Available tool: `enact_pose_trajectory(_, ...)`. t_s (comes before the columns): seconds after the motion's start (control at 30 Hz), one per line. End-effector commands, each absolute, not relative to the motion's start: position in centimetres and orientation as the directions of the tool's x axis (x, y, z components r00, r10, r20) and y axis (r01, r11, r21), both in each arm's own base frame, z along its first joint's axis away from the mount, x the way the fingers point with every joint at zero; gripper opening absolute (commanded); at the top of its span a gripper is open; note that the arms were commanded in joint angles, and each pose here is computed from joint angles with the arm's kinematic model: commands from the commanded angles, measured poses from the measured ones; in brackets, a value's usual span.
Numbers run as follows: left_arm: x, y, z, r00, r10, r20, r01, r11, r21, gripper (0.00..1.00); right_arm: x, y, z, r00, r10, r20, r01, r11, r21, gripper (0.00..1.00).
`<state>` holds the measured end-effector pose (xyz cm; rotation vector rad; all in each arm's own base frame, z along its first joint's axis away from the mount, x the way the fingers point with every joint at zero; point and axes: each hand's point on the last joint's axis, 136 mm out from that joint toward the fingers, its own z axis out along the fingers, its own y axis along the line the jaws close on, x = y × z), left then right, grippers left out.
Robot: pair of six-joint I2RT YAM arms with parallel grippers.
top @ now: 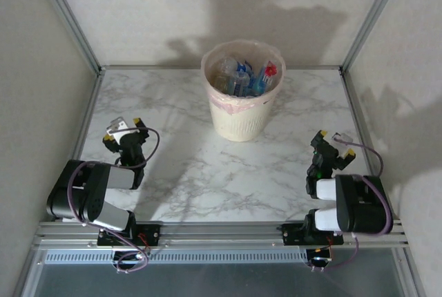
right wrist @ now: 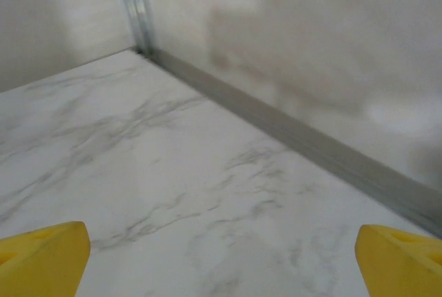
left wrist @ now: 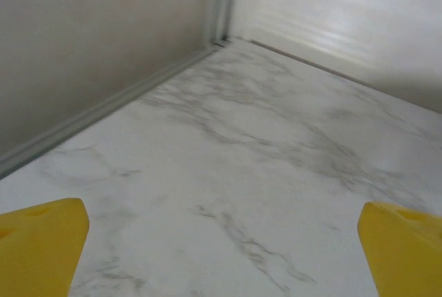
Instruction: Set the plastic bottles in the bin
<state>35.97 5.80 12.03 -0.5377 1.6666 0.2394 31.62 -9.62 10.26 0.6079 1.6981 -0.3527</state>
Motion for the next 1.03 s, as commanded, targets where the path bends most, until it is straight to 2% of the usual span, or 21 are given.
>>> enact_pose_trajectory(0.0,36.5,3.2,13.8,0.003,-0.172,-0.985,-0.285,0.944,-0.165,0.99,35.9,-4.4,13.9,-0.046,0.130,-0.990,0.286,0.952,0.111,0.99)
enact_pose_trajectory(0.03,36.5,3.5,13.2,-0.037,-0.194,-0.980,-0.305,0.936,-0.174,0.99,37.2,-2.4,12.8,-0.116,0.090,-0.989,0.181,0.981,0.068,0.99)
enact_pose_trajectory(0.07,36.4,3.6,13.0,-0.035,-0.190,-0.981,-0.309,0.936,-0.170,0.99,37.3,-1.1,12.6,-0.101,0.054,-0.993,0.102,0.994,0.044,0.99)
enact_pose_trajectory(0.1,36.3,3.6,13.6,0.000,-0.189,-0.982,-0.304,0.935,-0.180,0.99,36.9,-1.3,13.0,-0.075,0.066,-0.995,0.101,0.993,0.058,0.99)
enact_pose_trajectory(0.13,36.4,3.6,13.2,-0.032,-0.194,-0.981,-0.309,0.935,-0.174,0.99,36.8,-2.0,12.5,-0.098,0.093,-0.991,0.143,0.987,0.078,0.99)
enact_pose_trajectory(0.53,36.3,3.6,13.4,-0.019,-0.180,-0.984,-0.327,0.931,-0.164,0.99,36.7,-2.1,12.8,-0.082,0.083,-0.993,0.152,0.986,0.070,0.99)
enact_pose_trajectory(1.0,36.7,2.9,13.2,-0.038,-0.169,-0.985,-0.284,0.947,-0.152,0.99,37.1,-1.4,12.6,-0.098,0.064,-0.993,0.109,0.993,0.053,0.99)
